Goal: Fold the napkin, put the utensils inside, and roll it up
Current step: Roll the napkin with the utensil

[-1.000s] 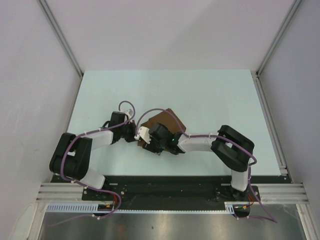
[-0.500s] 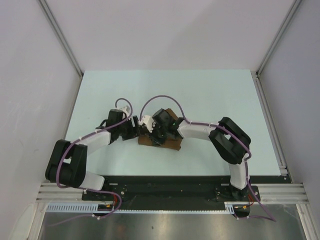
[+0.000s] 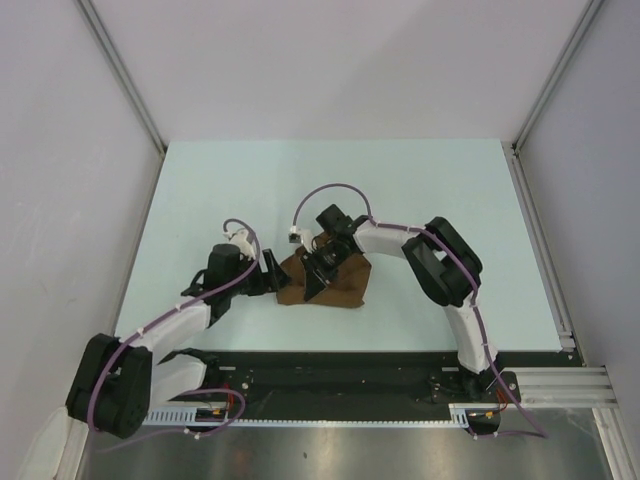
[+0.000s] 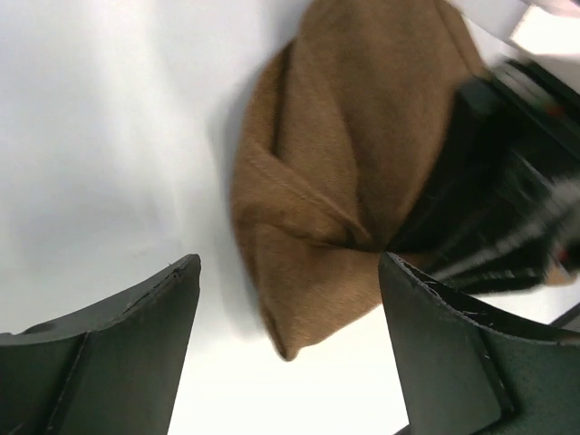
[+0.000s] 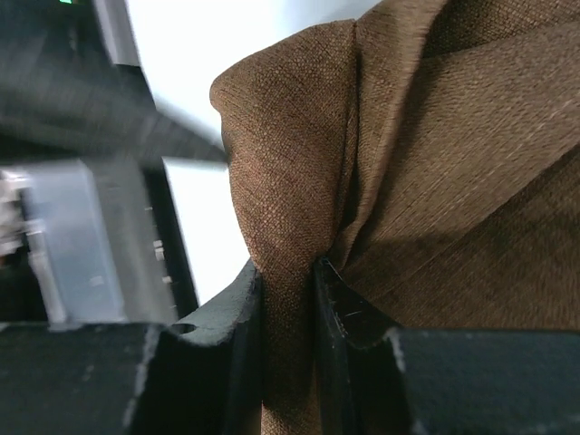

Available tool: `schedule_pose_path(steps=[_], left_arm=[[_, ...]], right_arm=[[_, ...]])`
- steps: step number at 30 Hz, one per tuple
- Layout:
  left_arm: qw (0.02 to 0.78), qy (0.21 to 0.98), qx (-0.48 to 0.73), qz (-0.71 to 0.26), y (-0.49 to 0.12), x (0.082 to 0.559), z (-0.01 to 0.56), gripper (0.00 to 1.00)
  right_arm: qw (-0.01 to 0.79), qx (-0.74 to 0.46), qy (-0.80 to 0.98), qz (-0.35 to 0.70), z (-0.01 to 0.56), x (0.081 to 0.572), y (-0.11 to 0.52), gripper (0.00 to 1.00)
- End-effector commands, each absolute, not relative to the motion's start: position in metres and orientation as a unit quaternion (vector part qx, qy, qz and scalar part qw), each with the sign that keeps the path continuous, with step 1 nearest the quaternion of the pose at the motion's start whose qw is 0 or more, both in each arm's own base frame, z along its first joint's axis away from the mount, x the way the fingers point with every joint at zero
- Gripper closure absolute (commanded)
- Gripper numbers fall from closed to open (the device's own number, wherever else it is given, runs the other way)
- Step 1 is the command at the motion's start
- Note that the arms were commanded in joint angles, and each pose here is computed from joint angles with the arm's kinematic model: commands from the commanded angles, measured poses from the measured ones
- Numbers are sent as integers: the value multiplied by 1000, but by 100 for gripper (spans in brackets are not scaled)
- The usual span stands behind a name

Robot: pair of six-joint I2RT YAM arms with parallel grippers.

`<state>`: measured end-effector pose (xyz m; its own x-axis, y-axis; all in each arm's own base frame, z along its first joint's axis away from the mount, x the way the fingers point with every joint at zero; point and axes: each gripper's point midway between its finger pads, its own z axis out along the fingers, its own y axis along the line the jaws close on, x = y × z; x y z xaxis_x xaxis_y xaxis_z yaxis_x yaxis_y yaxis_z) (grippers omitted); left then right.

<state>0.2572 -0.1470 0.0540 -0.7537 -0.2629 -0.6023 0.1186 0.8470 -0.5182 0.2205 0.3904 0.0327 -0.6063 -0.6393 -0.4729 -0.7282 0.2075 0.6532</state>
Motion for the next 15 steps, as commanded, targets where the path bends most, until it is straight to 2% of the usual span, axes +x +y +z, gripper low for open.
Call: schedule_pose_path(steps=[1, 5, 15], left_arm=[[426, 852, 9, -304, -166, 265, 83, 16], [438, 843, 28, -311, -173, 263, 83, 16], [410, 852, 44, -322, -183, 256, 62, 19]], right_arm=[[-74, -383, 771, 504, 35, 195, 386, 100], [-84, -366, 771, 515, 34, 205, 386, 100], [-113, -307, 782, 531, 11, 226, 376, 100]])
